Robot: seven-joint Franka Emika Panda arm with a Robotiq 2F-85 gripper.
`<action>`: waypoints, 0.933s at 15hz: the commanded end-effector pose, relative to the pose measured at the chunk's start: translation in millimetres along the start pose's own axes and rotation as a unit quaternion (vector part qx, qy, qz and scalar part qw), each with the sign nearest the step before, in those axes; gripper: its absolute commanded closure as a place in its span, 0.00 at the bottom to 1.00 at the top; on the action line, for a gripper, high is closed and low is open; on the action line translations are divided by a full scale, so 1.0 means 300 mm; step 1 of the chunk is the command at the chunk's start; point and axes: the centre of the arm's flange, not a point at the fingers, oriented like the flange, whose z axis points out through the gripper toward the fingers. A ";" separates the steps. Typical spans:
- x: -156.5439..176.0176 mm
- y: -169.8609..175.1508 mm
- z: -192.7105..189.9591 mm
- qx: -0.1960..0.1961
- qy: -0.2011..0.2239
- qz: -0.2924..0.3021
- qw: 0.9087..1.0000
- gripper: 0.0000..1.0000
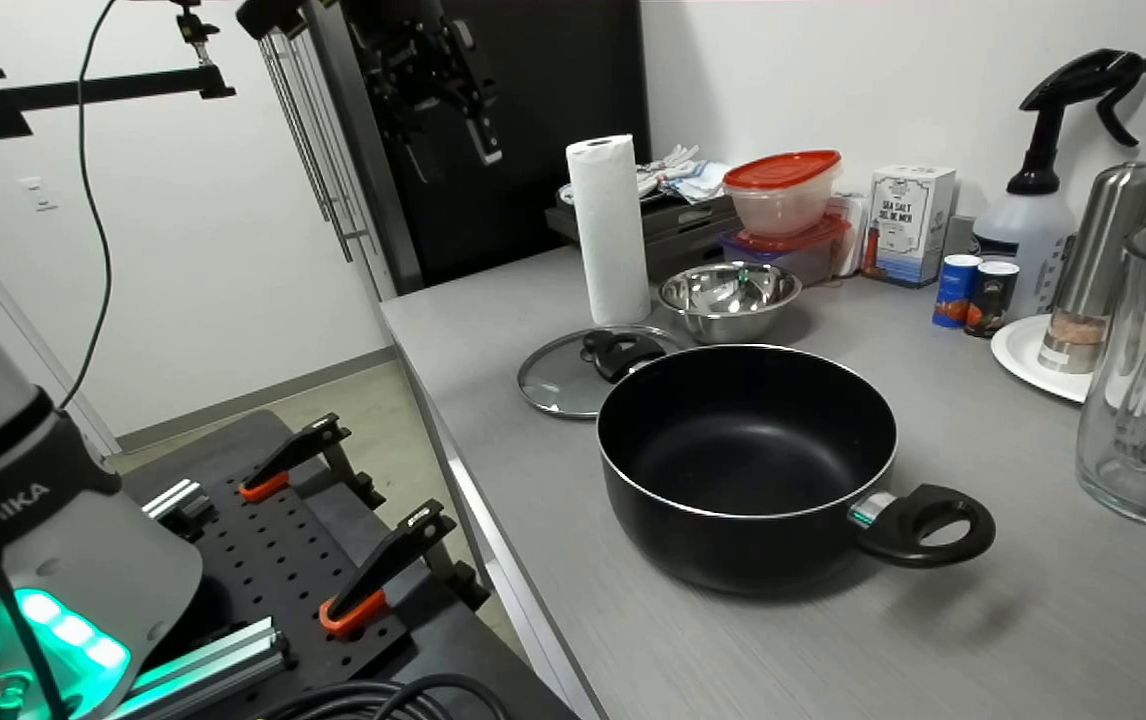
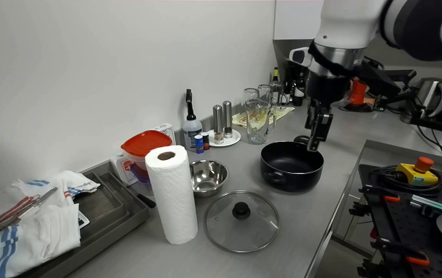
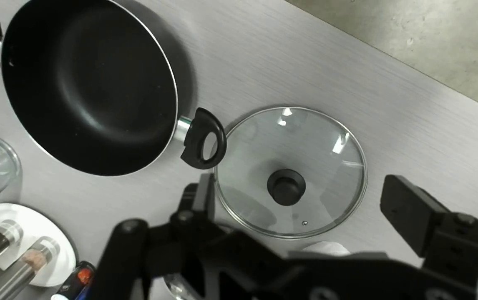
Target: Put the glass lid on the black pot.
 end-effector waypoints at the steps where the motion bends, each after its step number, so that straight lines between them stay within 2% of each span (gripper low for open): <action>1: 0.133 -0.018 0.100 0.009 -0.024 -0.017 1.000 0.00; 8: 0.344 -0.044 0.298 0.023 -0.059 -0.040 0.997 0.00; 14: 0.506 -0.021 0.484 0.029 -0.089 -0.055 0.994 0.00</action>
